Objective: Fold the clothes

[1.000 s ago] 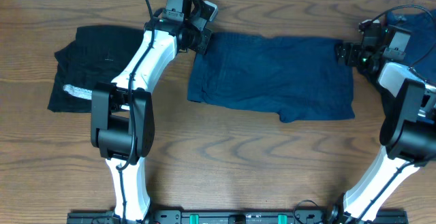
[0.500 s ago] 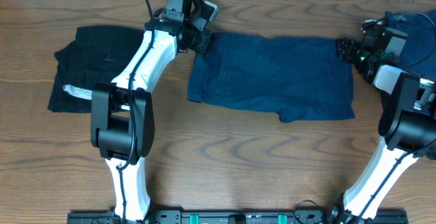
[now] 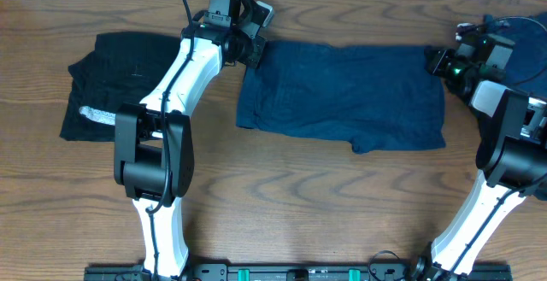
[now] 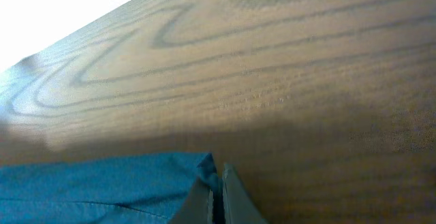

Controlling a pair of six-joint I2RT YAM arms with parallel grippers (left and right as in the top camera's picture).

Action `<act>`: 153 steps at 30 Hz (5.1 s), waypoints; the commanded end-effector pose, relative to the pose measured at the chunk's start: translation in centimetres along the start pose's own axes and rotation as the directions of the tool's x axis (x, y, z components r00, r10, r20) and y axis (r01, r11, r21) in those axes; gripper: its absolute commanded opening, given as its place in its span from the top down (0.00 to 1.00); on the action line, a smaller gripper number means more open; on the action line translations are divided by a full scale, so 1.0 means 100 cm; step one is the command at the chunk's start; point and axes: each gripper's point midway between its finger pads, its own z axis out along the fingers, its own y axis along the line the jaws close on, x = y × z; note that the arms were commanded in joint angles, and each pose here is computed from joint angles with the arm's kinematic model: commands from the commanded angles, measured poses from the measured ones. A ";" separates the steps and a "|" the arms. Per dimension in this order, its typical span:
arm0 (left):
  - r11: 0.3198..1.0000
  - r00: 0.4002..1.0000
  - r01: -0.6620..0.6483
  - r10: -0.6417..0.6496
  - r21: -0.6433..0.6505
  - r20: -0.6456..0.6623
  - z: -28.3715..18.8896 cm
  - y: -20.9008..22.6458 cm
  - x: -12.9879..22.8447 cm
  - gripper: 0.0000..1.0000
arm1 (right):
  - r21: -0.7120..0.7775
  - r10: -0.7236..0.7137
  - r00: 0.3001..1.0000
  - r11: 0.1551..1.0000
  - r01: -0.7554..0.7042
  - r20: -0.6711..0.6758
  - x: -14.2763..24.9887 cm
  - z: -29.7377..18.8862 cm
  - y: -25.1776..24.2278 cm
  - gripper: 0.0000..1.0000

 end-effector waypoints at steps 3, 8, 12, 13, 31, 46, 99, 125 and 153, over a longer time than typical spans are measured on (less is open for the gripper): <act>1.000 1.000 -0.002 0.002 -0.009 0.008 -0.006 0.001 -0.002 0.94 | -0.020 -0.056 0.997 0.998 0.057 0.051 -0.037 -0.021 0.012 0.99; 1.000 0.999 0.017 -0.016 -0.015 0.033 -0.018 0.001 -0.010 0.94 | -0.030 -0.122 0.993 0.992 0.122 0.011 -0.043 -0.042 0.035 0.99; 0.998 0.996 0.050 -0.047 -0.029 0.079 -0.046 0.001 -0.024 0.94 | -0.031 -0.113 0.993 0.993 0.112 -0.037 -0.044 -0.065 0.054 0.99; 0.998 0.995 0.051 -0.048 -0.033 0.088 -0.055 0.001 -0.026 0.94 | -0.032 -0.099 0.994 0.995 0.098 -0.054 -0.042 -0.071 0.059 0.99; 0.952 0.910 0.305 -0.303 -0.036 -0.282 -0.086 -0.024 0.070 0.94 | 0.226 0.184 0.804 0.972 -0.064 -0.565 0.086 -0.139 0.095 0.99; 0.896 0.743 0.432 -0.416 -0.100 -0.524 -0.021 -0.017 0.146 0.94 | 0.513 0.198 0.715 0.820 0.253 -0.670 0.148 -0.125 0.075 0.99; 0.964 0.961 0.258 -0.251 -0.059 0.112 -0.108 -0.002 -0.025 0.94 | 0.318 -0.199 0.946 0.907 0.277 -0.256 -0.004 -0.122 0.152 0.98; 0.766 0.652 0.297 -0.599 -0.571 -0.465 -0.118 0.018 0.219 0.27 | 0.451 0.247 0.685 0.883 0.133 -0.685 0.178 -0.199 0.119 0.47; 0.812 0.755 0.494 -0.578 -0.310 -0.310 -0.077 -0.005 0.165 0.94 | 0.422 0.173 0.772 0.897 0.132 -0.611 0.121 -0.188 0.136 0.41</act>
